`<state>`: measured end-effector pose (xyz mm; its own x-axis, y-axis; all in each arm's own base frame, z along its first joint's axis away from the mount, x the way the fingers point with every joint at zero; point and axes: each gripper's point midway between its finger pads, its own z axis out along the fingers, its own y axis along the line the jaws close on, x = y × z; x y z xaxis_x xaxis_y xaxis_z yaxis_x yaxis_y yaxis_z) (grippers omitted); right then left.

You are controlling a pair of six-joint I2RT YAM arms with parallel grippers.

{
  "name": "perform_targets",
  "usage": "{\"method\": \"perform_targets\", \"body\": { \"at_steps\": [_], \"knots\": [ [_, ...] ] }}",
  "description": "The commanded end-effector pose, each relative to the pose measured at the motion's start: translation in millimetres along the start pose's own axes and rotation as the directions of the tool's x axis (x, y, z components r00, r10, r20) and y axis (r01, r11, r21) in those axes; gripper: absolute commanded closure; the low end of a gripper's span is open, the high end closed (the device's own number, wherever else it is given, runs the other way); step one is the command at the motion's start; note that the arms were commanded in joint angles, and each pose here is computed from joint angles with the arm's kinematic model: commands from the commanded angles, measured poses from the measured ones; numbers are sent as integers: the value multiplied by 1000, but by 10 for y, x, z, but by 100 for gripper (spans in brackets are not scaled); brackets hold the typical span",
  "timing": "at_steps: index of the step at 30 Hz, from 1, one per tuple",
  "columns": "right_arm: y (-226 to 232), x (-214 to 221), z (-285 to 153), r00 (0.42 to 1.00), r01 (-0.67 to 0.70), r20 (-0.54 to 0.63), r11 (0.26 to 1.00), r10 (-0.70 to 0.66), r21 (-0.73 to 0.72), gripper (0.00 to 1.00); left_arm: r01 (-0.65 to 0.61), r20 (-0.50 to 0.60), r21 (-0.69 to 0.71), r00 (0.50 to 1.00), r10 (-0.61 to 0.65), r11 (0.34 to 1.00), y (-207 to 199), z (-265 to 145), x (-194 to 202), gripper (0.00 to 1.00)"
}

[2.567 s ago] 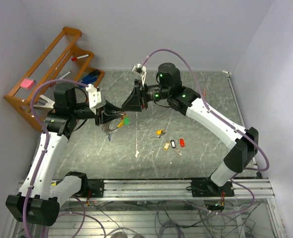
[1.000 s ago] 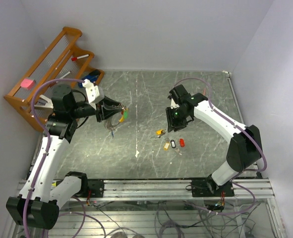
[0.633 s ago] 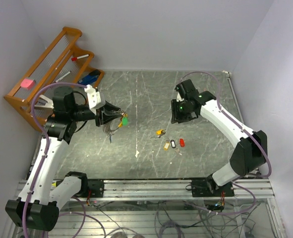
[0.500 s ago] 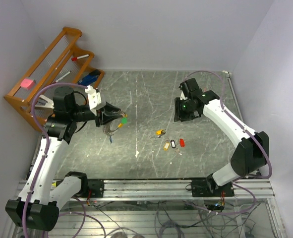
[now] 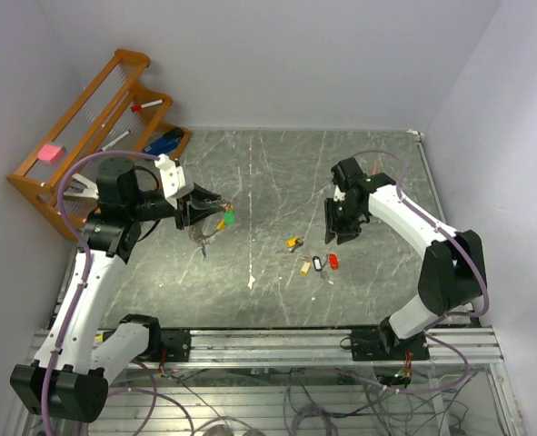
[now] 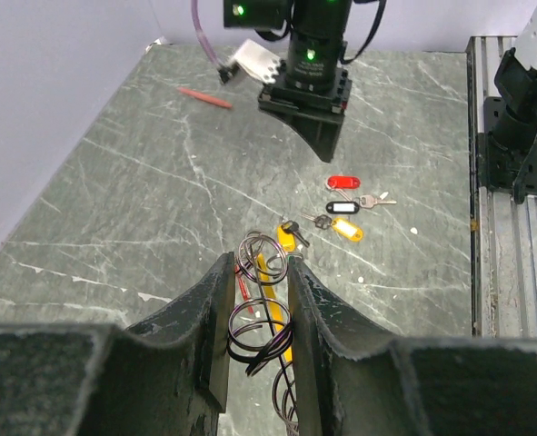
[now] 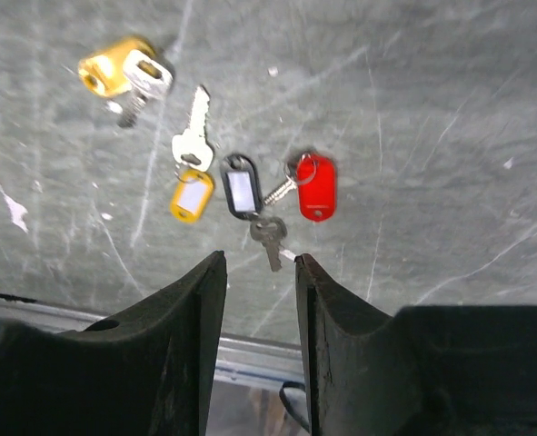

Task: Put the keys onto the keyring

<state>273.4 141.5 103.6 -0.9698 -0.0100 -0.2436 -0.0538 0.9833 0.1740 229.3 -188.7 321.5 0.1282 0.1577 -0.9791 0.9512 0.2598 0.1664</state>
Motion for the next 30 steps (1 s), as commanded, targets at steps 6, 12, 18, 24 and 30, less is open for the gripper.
{"method": "perform_targets", "body": {
  "at_steps": [6,12,18,24,30],
  "knots": [
    [-51,192,115,996,-21,-85,1000,22,6,65,-47,24,-19,999,47,999,36,4,-81,93],
    [-54,290,232,991,-25,-131,1000,25,-1,69,-41,31,-28,999,42,999,47,7,-87,93],
    [6,200,237,994,-27,-104,999,24,-27,69,-35,31,-18,999,35,999,36,17,-57,93],
    [-3,190,258,994,-13,-112,1000,10,-22,70,-24,34,-12,999,25,1000,28,32,-13,93],
    [2,214,352,991,-14,-131,999,10,-28,70,-21,32,-11,999,22,1000,42,43,9,93]
  ]
}}
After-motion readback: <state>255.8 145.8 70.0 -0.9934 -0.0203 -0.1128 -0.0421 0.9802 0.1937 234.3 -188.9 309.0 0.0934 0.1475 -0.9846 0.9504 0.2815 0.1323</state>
